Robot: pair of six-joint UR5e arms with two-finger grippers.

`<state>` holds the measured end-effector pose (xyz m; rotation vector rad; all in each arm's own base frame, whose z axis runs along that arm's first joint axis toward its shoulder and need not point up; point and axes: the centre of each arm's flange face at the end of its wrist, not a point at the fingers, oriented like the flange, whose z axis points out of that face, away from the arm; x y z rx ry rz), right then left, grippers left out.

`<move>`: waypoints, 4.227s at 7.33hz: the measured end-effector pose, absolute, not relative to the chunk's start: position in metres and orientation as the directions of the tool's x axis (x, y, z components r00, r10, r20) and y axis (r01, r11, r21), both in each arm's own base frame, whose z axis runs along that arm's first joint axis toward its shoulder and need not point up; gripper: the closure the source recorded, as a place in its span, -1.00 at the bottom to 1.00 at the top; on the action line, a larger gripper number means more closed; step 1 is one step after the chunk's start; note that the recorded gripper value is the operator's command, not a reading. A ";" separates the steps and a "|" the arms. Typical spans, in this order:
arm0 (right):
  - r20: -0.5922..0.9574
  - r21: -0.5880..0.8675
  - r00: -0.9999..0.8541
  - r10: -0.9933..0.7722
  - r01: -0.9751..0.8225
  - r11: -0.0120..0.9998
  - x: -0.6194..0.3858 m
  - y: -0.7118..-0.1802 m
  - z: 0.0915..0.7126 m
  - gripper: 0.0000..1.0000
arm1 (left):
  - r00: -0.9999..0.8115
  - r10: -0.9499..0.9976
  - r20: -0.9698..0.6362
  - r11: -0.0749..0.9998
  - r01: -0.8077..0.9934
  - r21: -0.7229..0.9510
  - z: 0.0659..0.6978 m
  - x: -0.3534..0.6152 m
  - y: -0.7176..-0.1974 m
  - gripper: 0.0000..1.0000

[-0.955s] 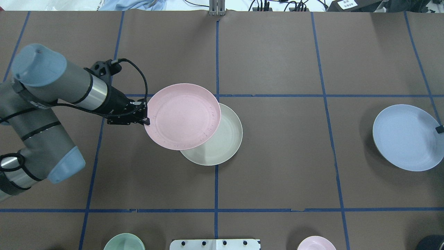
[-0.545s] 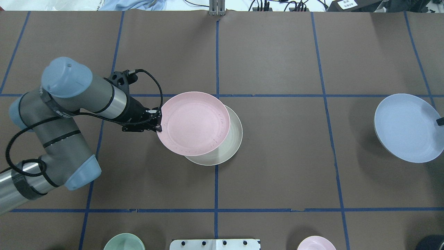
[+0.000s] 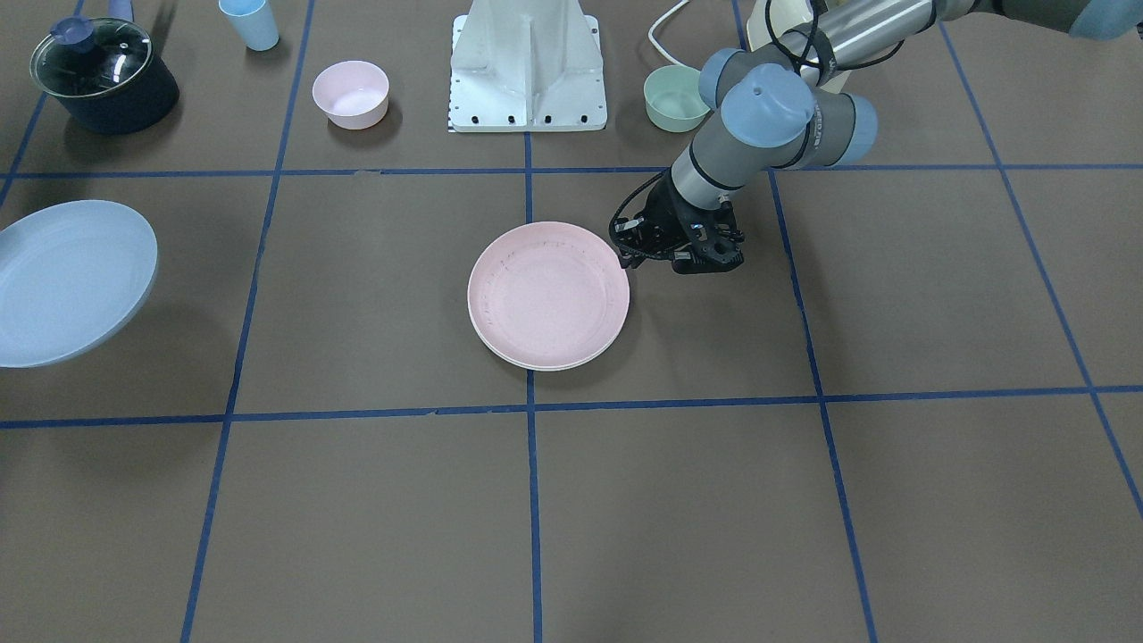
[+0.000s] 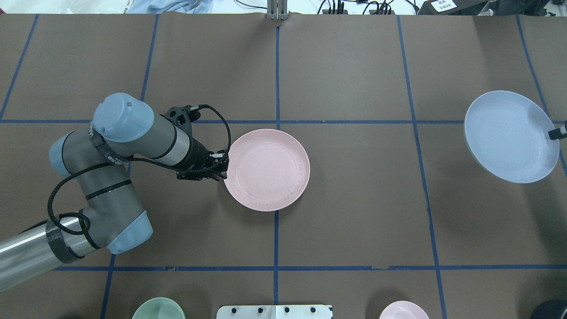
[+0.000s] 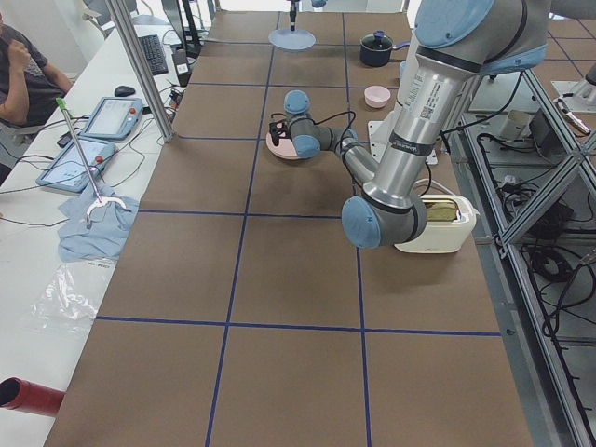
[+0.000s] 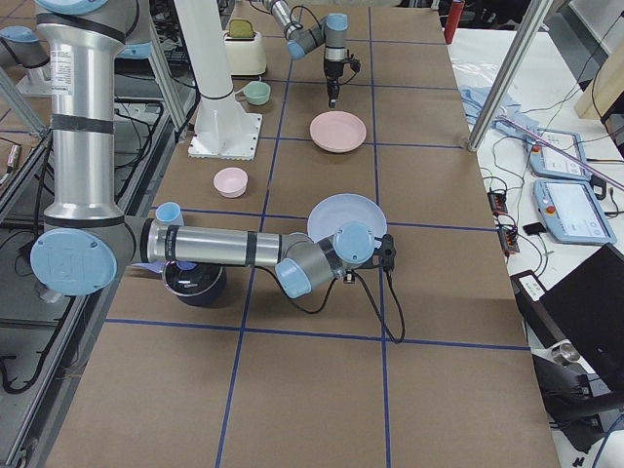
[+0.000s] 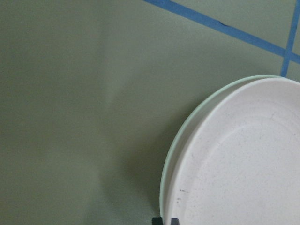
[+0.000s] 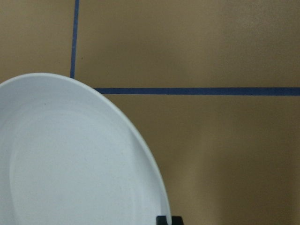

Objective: Stack three plates with pink and blue

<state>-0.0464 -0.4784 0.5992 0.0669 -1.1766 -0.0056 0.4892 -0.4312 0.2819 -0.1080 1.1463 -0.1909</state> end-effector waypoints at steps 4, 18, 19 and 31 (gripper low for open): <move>0.939 -0.020 0.342 0.038 -0.055 0.998 -0.099 -0.523 0.508 1.00 | 0.387 -0.189 -0.903 0.974 0.190 -0.123 0.282 0.454 -0.467 -0.99; 0.914 -0.077 0.389 0.118 -0.120 0.990 -0.510 -0.433 0.277 -0.86 | 0.568 0.070 -0.820 0.966 0.165 0.197 0.370 0.314 -0.514 -0.99; 0.914 -0.075 0.389 0.117 -0.121 0.990 -0.511 -0.434 0.275 -1.00 | 0.569 0.069 -0.819 0.967 0.165 0.196 0.371 0.314 -0.514 -0.99; 0.621 0.214 0.756 -0.205 0.088 0.973 -0.166 -0.532 0.549 -1.00 | 0.767 0.375 -0.521 0.884 -0.126 0.450 0.509 0.067 -0.529 -1.00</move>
